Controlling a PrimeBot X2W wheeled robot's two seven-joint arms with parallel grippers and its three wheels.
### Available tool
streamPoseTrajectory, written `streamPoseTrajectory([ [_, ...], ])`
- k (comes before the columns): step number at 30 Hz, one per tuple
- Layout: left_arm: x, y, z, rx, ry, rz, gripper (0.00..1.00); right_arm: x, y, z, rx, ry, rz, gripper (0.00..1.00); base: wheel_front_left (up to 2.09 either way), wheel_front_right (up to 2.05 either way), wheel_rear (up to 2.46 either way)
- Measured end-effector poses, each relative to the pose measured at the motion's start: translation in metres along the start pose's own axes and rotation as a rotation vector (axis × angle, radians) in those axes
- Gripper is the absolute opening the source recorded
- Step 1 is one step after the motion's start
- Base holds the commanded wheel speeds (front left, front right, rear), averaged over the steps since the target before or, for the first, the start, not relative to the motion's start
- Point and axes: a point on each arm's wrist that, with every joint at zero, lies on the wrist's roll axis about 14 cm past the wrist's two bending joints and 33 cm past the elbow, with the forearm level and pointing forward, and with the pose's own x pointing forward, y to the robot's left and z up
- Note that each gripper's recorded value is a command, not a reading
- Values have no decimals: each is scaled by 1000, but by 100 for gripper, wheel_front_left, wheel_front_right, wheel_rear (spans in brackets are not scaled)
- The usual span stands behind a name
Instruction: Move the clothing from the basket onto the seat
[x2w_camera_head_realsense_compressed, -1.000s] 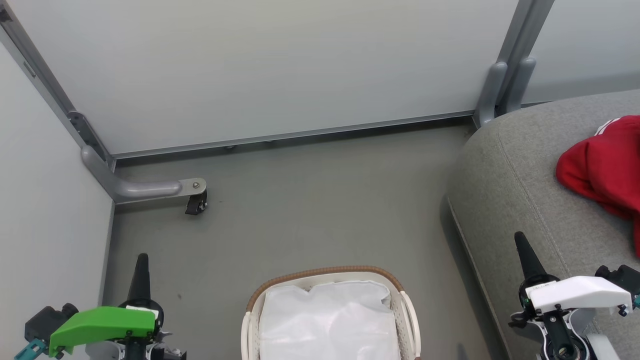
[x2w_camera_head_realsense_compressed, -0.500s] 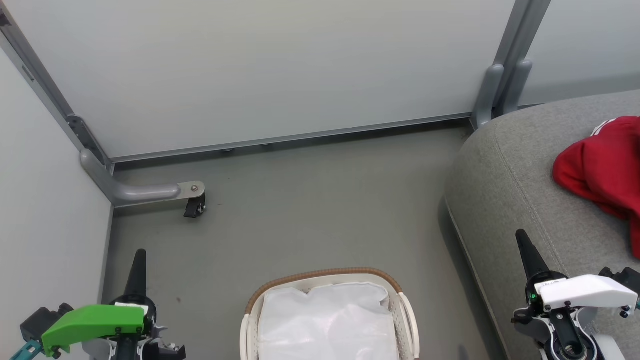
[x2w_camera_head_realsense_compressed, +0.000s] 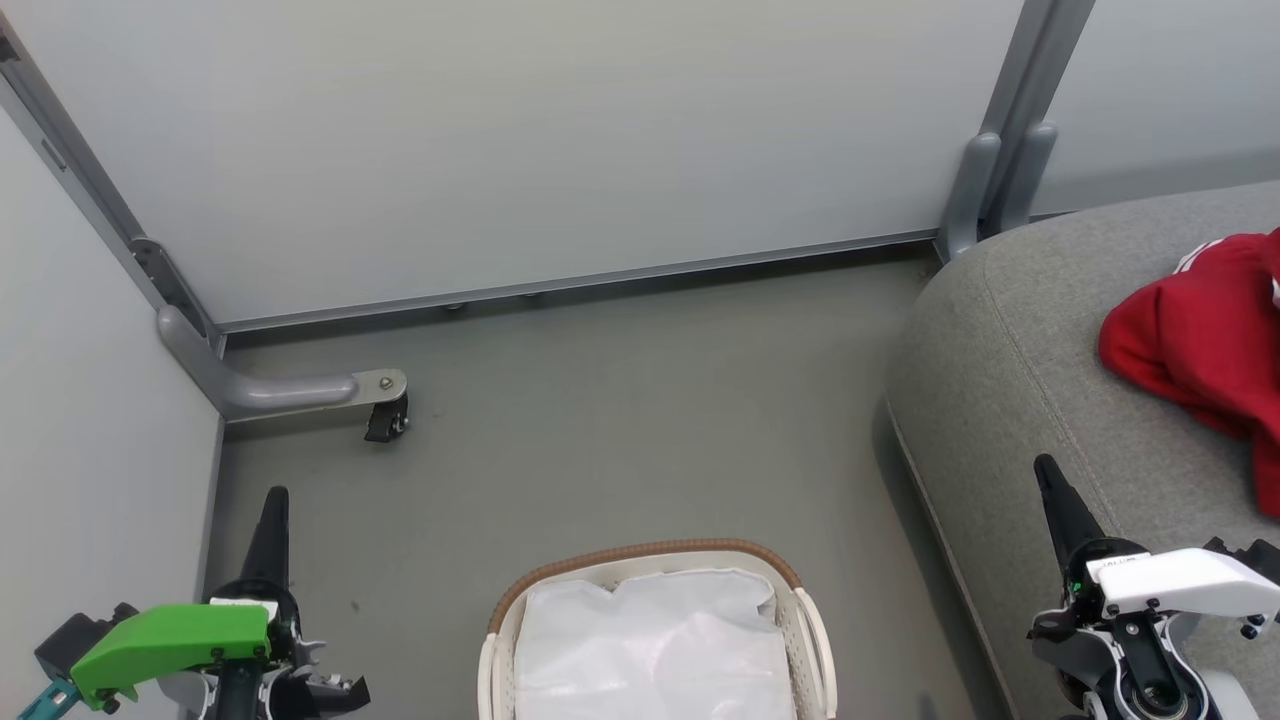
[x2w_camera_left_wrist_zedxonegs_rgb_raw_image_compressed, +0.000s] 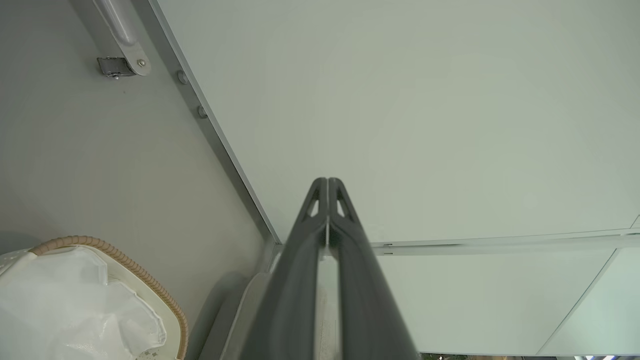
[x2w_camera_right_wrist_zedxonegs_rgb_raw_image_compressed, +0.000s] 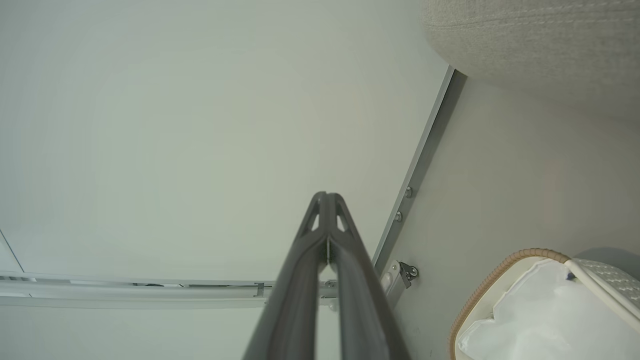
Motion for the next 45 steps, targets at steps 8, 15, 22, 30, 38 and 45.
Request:
streamPoseTrajectory([
  [8,2,-7,0,-55,6,-23,0,-1,4,3,58,-2,14,0,0,0,0],
  [15,3,-11,0,-101,9,-38,0,-2,7,5,107,-5,27,0,0,0,0],
  [22,4,-17,0,-141,16,-57,0,-3,10,7,152,-7,40,0,0,0,0],
  [30,5,-20,1,-158,14,-67,0,-3,11,8,168,-6,46,0,0,0,0],
  [38,5,-20,1,-158,14,-67,0,-3,11,8,168,-6,46,0,0,0,0],
  [45,5,-20,1,-158,14,-67,0,-3,11,8,168,-6,46,0,0,0,0],
])
